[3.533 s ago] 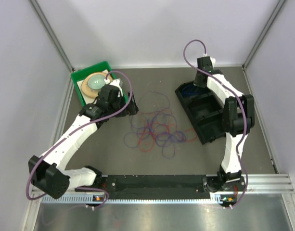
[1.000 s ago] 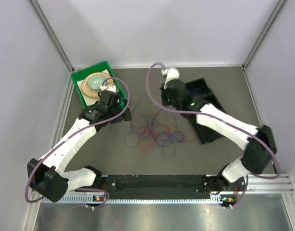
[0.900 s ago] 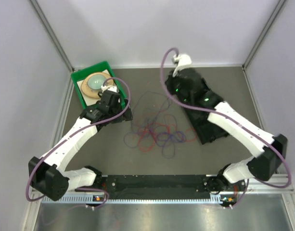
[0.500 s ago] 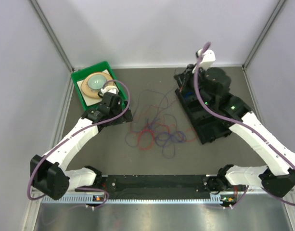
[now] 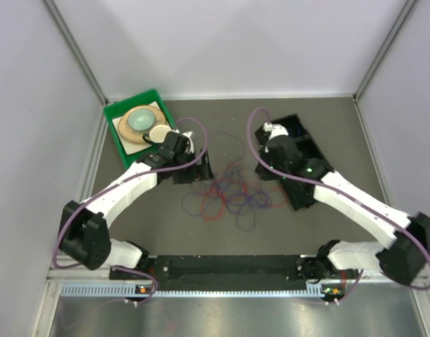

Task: Untangle the cables

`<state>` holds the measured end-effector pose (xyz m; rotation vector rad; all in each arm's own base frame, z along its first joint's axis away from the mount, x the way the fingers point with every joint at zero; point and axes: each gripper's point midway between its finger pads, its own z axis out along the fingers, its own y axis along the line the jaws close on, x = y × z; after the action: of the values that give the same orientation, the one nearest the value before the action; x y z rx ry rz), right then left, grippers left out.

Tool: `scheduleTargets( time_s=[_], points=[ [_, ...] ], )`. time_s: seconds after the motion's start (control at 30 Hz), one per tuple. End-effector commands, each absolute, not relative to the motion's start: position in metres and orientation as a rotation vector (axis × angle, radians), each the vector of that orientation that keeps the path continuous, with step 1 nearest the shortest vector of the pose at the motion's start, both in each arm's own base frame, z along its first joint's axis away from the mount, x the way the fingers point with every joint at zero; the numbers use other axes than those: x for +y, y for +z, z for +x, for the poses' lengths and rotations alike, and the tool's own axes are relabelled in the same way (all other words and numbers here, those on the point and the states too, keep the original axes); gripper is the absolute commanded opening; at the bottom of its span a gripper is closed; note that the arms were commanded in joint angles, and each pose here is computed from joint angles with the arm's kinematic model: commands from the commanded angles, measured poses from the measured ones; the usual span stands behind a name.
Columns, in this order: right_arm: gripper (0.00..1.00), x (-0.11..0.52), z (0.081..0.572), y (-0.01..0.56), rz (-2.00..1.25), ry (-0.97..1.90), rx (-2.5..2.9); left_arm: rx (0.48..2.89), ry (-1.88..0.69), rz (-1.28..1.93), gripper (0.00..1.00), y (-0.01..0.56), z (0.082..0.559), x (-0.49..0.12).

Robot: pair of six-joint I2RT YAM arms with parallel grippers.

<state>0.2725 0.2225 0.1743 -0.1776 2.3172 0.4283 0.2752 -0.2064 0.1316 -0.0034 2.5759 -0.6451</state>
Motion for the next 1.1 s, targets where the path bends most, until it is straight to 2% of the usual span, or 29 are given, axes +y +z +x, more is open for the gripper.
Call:
scheduleTargets(
  time_s=[0.0,0.17,0.47,0.7,0.83,1.07],
  points=[
    [0.0,0.21,0.273,0.245,-0.055,0.525,2.111,2.43,-0.82,0.111,0.98,0.172,0.309,-0.27],
    [0.0,0.19,0.261,0.266,-0.006,0.523,2.051,2.39,-0.834,0.074,0.94,0.186,0.344,-0.302],
    [0.0,0.186,0.256,0.25,0.004,0.51,2.087,2.512,-0.722,-0.002,0.85,0.14,0.397,-0.337],
    [0.0,0.19,0.253,0.242,-0.006,0.528,2.106,2.567,-0.658,-0.213,0.78,0.127,0.402,-0.335],
    [0.0,0.192,0.253,0.241,-0.012,0.536,2.113,2.623,-0.607,-0.374,0.82,0.116,0.391,-0.324],
    [0.0,0.194,0.252,0.237,-0.018,0.544,2.121,2.632,-0.682,-0.624,0.85,0.117,0.378,-0.326]
  ],
)
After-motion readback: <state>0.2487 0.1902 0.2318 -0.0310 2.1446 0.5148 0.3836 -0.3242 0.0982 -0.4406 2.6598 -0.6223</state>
